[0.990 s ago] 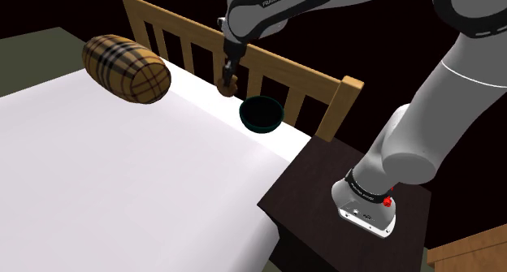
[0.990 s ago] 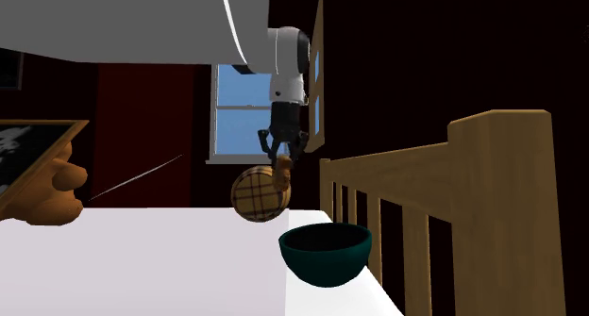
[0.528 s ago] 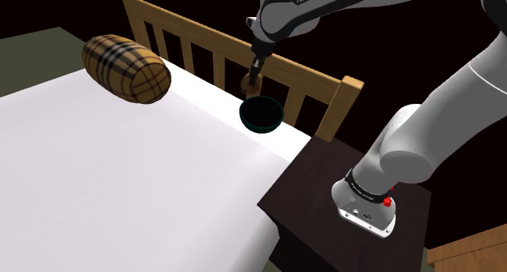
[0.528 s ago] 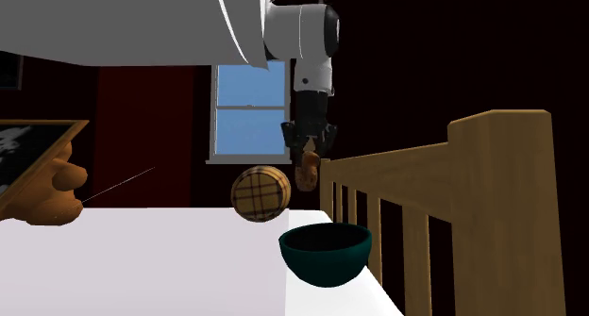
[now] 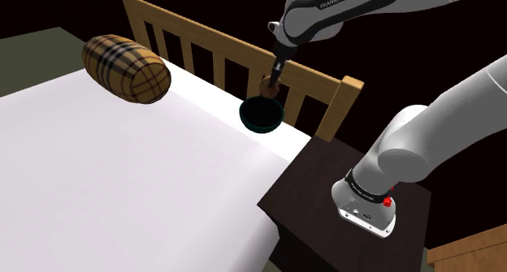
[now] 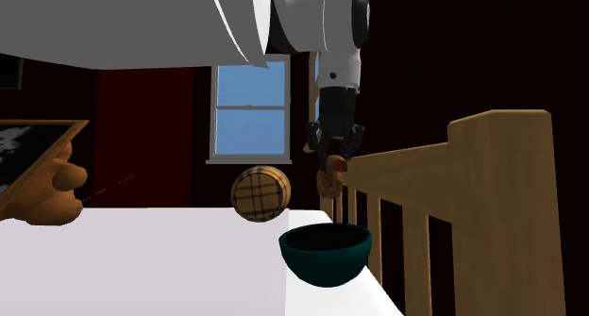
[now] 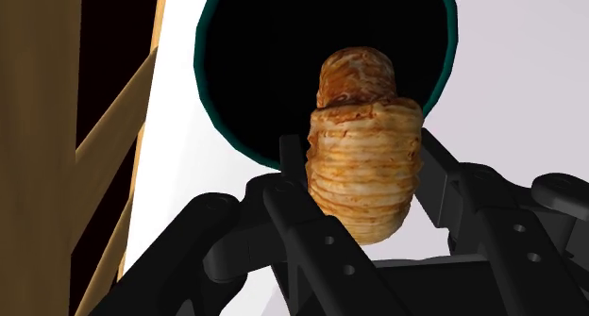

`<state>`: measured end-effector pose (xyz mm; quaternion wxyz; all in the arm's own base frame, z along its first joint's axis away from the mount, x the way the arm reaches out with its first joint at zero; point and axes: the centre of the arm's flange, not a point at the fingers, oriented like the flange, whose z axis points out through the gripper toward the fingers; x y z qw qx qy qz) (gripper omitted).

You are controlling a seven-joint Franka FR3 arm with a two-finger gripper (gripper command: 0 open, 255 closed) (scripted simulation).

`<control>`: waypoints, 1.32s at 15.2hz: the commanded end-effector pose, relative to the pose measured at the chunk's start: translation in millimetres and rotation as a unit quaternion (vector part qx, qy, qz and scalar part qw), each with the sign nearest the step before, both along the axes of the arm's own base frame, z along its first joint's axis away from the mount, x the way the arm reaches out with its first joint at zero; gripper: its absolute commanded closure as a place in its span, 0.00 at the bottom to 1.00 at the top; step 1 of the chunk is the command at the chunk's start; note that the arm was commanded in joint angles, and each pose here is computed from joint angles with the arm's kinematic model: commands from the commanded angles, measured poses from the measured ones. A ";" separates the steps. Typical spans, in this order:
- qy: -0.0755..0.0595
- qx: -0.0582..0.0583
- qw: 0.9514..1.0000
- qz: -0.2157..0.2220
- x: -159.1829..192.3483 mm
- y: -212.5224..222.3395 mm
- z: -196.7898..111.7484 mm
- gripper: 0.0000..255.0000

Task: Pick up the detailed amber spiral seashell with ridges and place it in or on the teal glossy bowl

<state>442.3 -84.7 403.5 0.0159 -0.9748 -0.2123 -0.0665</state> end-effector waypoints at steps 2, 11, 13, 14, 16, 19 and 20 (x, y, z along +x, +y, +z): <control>0.000 0.000 1.000 0.000 -0.1 -1.5 -16.4 1.00; 0.000 0.000 1.000 0.000 -0.1 -1.5 -63.9 1.00; 0.000 0.000 1.000 0.000 -0.1 -1.5 -74.5 1.00; 0.000 0.000 1.000 0.000 -0.1 -1.5 -77.0 1.00; 0.000 0.000 1.000 0.000 -0.1 -1.5 -77.0 1.00; 0.000 0.000 1.000 0.000 -0.1 -1.5 -77.0 1.00; 0.000 0.000 1.000 0.000 -0.1 -1.5 -77.0 1.00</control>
